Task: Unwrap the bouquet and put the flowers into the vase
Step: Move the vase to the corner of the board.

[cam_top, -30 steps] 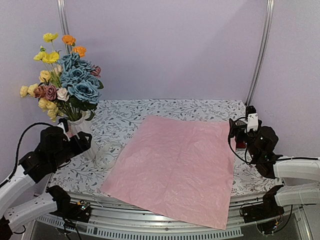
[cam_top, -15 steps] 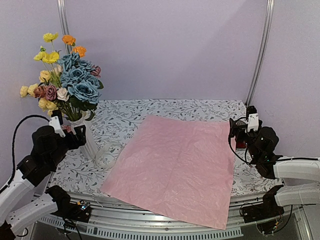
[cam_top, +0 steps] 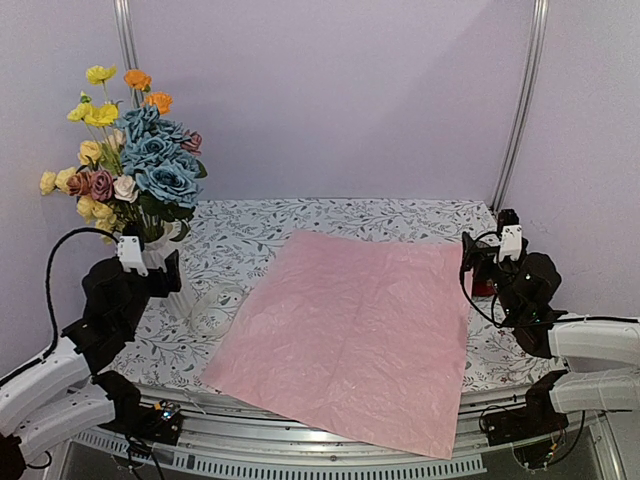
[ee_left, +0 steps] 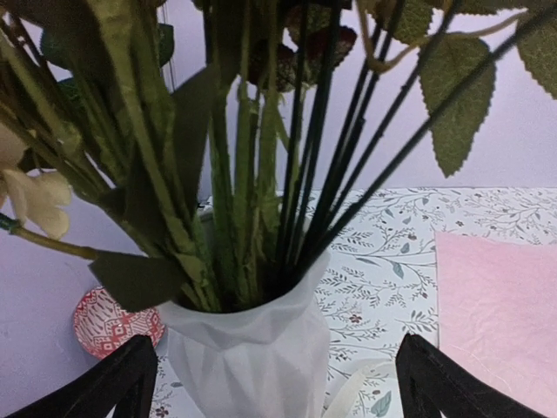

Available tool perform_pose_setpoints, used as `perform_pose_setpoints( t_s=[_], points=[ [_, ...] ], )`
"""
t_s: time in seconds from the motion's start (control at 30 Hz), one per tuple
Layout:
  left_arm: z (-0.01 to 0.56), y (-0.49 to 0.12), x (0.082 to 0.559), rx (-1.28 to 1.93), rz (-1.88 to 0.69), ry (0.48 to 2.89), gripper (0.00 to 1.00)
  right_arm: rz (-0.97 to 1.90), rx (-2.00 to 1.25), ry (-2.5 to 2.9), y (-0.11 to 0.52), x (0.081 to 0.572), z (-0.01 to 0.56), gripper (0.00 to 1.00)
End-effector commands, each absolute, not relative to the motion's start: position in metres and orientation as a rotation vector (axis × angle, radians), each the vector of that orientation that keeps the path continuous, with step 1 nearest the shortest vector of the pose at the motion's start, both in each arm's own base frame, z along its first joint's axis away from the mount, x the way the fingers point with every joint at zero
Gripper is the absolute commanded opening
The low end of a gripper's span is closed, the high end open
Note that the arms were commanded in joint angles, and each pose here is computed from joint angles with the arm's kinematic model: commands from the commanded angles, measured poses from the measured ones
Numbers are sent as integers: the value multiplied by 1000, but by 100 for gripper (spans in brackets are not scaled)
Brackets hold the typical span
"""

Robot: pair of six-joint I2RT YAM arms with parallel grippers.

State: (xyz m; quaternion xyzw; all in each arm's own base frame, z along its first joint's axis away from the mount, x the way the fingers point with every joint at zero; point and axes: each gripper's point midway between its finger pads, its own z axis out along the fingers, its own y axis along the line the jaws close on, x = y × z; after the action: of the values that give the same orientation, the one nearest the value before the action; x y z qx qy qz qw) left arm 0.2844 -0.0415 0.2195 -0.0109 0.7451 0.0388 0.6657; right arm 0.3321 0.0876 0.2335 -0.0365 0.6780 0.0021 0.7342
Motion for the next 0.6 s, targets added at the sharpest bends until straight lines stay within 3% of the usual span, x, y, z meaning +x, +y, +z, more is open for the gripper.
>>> perform_pose_setpoints(
  t_s=[0.0,0.57],
  points=[
    [232,-22,289,-74,165,1609,98,39,-67,1470,88,330,236,94],
    [230,-7,316,-65,170,1584,97,44,-65,1463,86,327,238,94]
  ],
)
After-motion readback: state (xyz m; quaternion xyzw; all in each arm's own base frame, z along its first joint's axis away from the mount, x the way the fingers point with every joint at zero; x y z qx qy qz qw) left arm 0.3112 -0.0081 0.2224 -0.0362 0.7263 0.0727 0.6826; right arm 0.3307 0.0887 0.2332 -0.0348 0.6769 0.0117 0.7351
